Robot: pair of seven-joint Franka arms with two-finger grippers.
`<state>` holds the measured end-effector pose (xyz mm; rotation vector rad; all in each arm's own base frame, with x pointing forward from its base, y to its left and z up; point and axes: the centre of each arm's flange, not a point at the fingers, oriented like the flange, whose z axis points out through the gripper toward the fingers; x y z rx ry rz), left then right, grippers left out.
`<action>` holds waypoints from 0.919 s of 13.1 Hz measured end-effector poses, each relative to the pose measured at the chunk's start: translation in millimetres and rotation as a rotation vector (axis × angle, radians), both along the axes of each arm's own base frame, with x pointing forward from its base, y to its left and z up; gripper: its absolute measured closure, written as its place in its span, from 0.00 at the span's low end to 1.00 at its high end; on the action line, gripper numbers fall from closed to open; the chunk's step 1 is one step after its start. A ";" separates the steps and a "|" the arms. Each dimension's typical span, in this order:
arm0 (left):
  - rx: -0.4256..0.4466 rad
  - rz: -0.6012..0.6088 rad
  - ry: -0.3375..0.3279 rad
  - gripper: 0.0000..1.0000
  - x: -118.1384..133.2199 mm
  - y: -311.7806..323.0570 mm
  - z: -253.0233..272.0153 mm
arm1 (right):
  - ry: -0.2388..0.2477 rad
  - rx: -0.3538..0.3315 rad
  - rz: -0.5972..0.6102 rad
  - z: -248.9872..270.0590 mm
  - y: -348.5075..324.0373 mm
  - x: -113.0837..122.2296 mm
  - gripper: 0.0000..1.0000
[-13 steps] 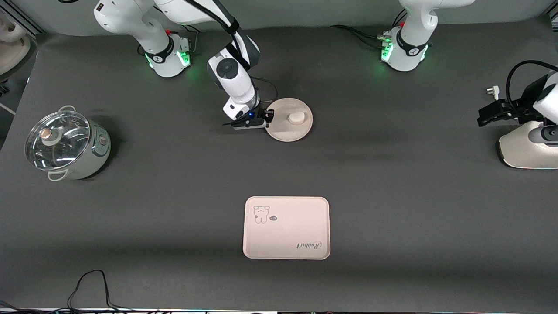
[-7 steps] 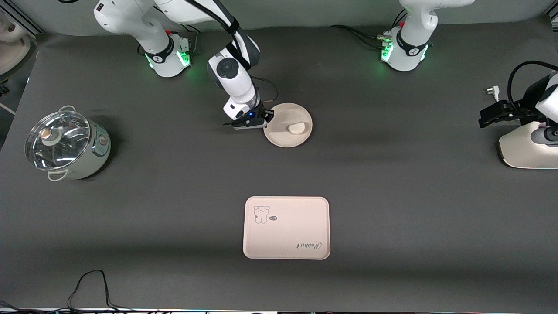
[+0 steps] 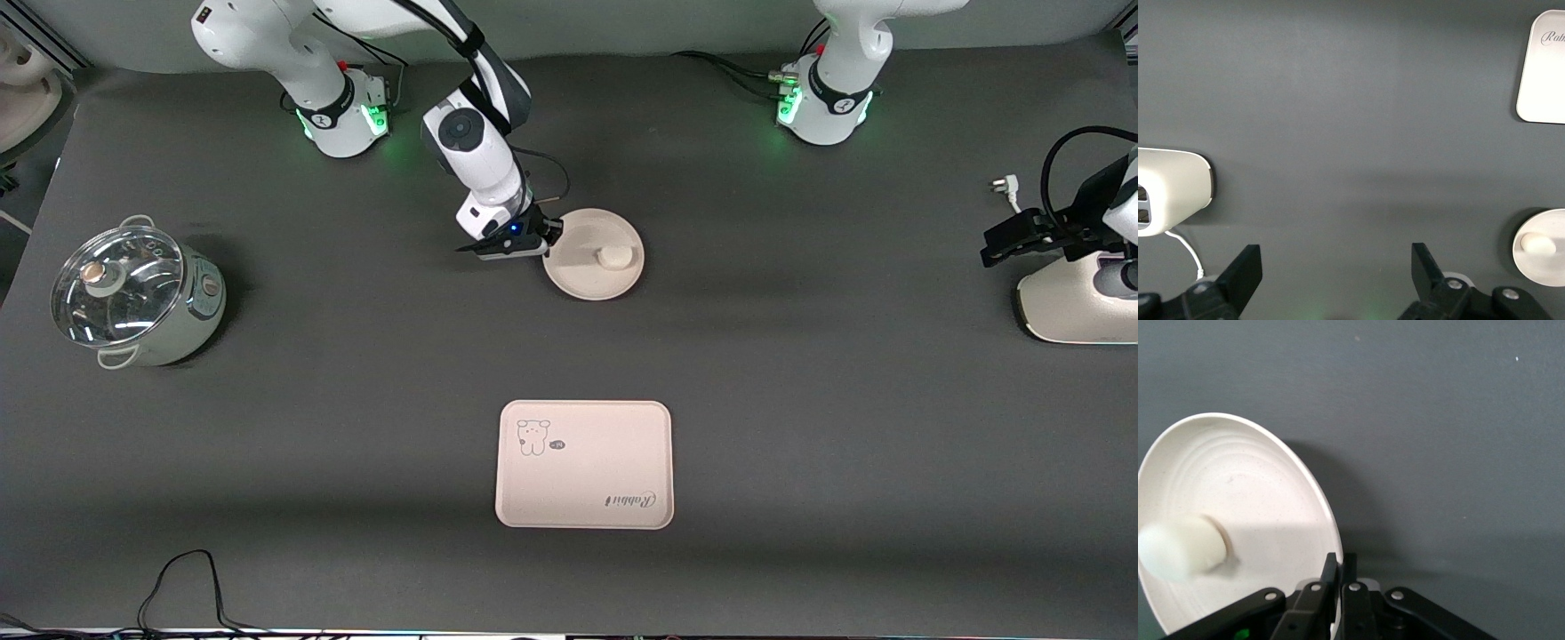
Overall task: Place bun in plate and plate on tray
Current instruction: 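Close the right gripper on the plate rim, then carry the plate with the right gripper over the rabbit tray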
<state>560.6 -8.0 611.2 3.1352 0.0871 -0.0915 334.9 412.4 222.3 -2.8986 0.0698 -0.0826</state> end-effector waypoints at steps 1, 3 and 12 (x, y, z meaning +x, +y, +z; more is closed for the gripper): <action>0.000 -0.002 -0.002 0.00 0.2 -1.2 0.1 | -0.001 0.014 0.013 18.0 2.2 1.0 0.96; -0.002 -0.004 -0.003 0.00 0.5 -2.5 -0.1 | 0.003 0.046 0.027 61.3 2.2 4.6 0.96; -0.006 -0.009 -0.032 0.00 2.9 -5.4 6.6 | -0.030 0.121 -0.007 151.7 -22.3 67.1 0.96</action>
